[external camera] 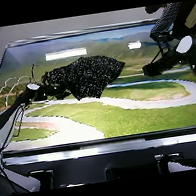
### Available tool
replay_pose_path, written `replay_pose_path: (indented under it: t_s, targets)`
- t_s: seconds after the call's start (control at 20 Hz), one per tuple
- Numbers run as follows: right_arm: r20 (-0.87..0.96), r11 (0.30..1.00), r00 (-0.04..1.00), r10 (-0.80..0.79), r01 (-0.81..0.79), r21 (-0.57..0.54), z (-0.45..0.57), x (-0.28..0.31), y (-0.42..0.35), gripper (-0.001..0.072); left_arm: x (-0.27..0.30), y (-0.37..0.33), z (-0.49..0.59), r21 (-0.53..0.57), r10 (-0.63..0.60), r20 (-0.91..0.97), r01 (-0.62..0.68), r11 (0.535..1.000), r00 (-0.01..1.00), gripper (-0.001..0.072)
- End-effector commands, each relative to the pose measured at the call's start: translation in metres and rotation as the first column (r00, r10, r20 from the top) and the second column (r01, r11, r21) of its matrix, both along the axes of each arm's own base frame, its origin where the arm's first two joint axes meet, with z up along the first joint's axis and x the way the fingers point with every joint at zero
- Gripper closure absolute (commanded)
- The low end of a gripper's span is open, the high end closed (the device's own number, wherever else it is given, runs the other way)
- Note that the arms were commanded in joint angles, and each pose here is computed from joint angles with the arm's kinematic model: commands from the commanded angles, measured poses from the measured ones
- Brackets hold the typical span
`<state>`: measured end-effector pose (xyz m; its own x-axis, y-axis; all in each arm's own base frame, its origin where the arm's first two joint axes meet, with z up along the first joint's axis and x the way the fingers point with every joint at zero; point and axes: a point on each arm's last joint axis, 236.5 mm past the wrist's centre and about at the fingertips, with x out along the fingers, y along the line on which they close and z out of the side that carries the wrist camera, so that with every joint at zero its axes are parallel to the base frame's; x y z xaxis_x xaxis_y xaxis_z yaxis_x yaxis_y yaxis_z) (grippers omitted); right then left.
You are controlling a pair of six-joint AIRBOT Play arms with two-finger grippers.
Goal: Fold the clothes and pants, and hang the long-sleeved shirts on hangers.
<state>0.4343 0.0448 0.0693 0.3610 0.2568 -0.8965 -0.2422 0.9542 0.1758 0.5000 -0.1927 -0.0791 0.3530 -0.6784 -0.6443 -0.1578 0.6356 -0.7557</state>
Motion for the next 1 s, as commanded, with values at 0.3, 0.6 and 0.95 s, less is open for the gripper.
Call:
replay_pose_path:
  t_s: [0.3, 0.6, 0.95]
  targets:
    - [-0.260, 0.887, 0.917, -0.303, 0.371, 0.275, -0.042, 0.021, 0.040, 0.0089, -0.001, -0.017, -0.011, -0.016, -0.004, -0.009, 0.004, 1.000, 1.000, 0.0686]
    - [-0.380, 0.753, 0.915, -0.136, 0.344, 0.561, -0.099, 0.050, 0.154, 0.0089, 0.000, -0.013, -0.008, -0.019, 0.003, -0.005, -0.003, 1.000, 1.000, 0.0686]
    - [-0.378, 0.736, 0.907, -0.185, 0.383, 0.559, -0.132, 0.051, 0.243, 0.0134, -0.002, -0.009, -0.004, -0.031, -0.004, -0.014, 0.004, 1.000, 1.000, 0.0686]
